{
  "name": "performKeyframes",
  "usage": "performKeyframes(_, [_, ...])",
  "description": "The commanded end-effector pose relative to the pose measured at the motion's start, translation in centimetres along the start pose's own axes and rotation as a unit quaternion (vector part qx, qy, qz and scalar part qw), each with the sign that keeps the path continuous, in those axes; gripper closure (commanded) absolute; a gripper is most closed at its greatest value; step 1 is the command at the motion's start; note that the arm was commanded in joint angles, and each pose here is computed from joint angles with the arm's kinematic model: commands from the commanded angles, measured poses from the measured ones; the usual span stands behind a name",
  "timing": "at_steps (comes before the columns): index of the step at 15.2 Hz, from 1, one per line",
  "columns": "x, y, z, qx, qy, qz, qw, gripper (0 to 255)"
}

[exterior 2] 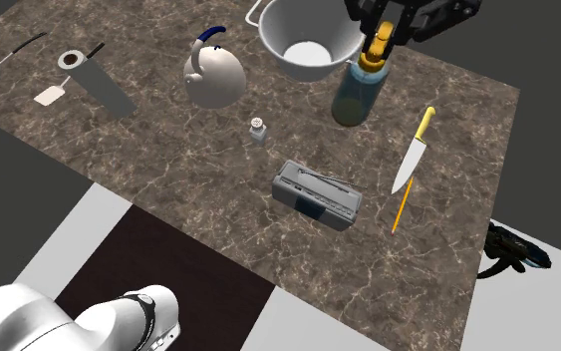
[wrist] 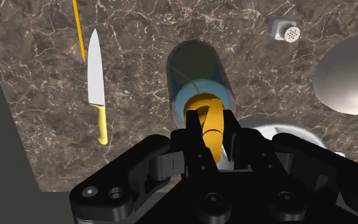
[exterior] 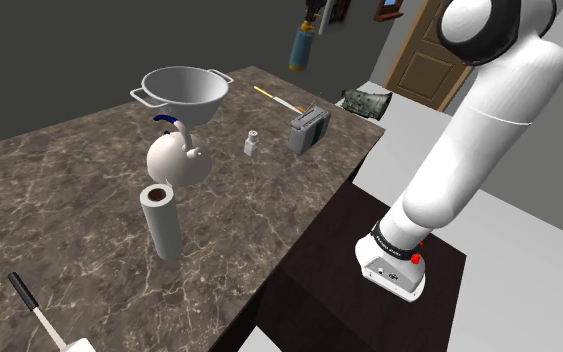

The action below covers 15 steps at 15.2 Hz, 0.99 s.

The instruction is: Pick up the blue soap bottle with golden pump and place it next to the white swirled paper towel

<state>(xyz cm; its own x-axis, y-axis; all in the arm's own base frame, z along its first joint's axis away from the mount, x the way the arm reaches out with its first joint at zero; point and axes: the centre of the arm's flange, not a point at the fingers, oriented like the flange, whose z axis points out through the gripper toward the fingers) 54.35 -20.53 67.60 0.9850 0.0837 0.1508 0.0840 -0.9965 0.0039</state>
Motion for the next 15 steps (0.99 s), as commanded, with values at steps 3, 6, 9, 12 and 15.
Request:
performKeyframes(3, [-0.5, -5.1, -0.2, 0.0, 0.0, 0.0, 1.0, 255])
performKeyframes(6, [-0.9, -9.0, -0.3, 0.0, 0.0, 0.0, 1.0, 255])
performKeyframes(9, [-1.2, -13.0, -0.3, 0.0, 0.0, 0.0, 1.0, 255])
performKeyframes(12, [-1.6, -16.9, -0.4, 0.0, 0.0, 0.0, 1.0, 255])
performKeyframes(15, [-1.9, -20.9, -0.5, 0.0, 0.0, 0.0, 1.0, 255])
